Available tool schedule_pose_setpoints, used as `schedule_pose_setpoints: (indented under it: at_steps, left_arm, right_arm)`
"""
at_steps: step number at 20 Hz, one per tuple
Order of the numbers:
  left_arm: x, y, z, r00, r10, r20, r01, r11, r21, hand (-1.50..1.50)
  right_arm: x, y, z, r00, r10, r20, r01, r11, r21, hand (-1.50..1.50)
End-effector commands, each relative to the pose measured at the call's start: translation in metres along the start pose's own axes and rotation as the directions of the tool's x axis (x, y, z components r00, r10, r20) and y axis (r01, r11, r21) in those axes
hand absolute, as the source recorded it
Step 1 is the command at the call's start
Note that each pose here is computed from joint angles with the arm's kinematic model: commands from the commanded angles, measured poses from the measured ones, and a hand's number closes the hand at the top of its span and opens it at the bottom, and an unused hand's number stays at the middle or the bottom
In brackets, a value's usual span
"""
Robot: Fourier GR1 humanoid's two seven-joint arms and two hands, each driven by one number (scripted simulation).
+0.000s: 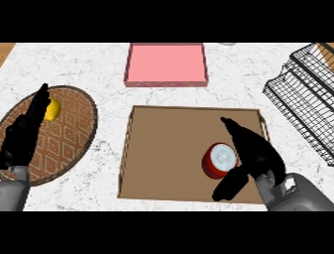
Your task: Pick the can from the tray and place it in the tiered basket
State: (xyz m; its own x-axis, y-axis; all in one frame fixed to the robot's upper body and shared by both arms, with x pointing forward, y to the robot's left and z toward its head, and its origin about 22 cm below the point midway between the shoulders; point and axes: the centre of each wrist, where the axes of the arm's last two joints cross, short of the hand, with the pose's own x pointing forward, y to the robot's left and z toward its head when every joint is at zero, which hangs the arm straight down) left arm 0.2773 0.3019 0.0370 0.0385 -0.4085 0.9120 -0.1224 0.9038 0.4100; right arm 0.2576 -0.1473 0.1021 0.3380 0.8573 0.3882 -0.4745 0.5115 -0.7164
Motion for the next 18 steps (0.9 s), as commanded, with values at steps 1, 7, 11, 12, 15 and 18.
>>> schedule_pose_setpoints:
  at_steps: [1,7,11,12,15,18]
  left_arm:
    - [-0.003,-0.011,0.008,1.0,-0.006,0.008,0.006,1.0,0.008,0.0]
    - [0.015,-0.027,-0.005,1.0,0.01,0.009,-0.01,1.0,0.013,0.0]
    - [-0.007,-0.012,0.009,1.0,0.008,-0.008,-0.008,1.0,-0.014,0.0]
    - [0.01,-0.001,0.013,1.0,0.009,0.005,-0.009,1.0,-0.021,0.0]
    - [0.007,0.011,-0.021,1.0,0.005,0.007,-0.005,1.0,0.009,0.0]
    - [-0.001,-0.003,0.002,1.0,-0.005,0.016,0.005,1.0,0.006,0.0]
  right_arm:
    - [0.005,0.009,-0.007,0.989,0.039,-0.144,-0.036,0.999,0.024,-1.5]
    - [0.016,0.018,-0.032,0.99,0.028,-0.136,-0.02,0.998,0.058,-1.5]
    - [0.004,0.024,-0.033,0.99,0.021,-0.141,-0.01,0.997,0.08,-1.5]
    - [-0.001,0.033,-0.035,0.989,0.012,-0.145,0.003,0.995,0.103,-1.5]
    - [0.011,0.06,-0.04,0.99,0.013,-0.141,0.005,0.991,0.132,-1.5]
    - [0.003,0.053,-0.043,0.993,0.102,-0.066,-0.082,0.965,0.251,1.5]
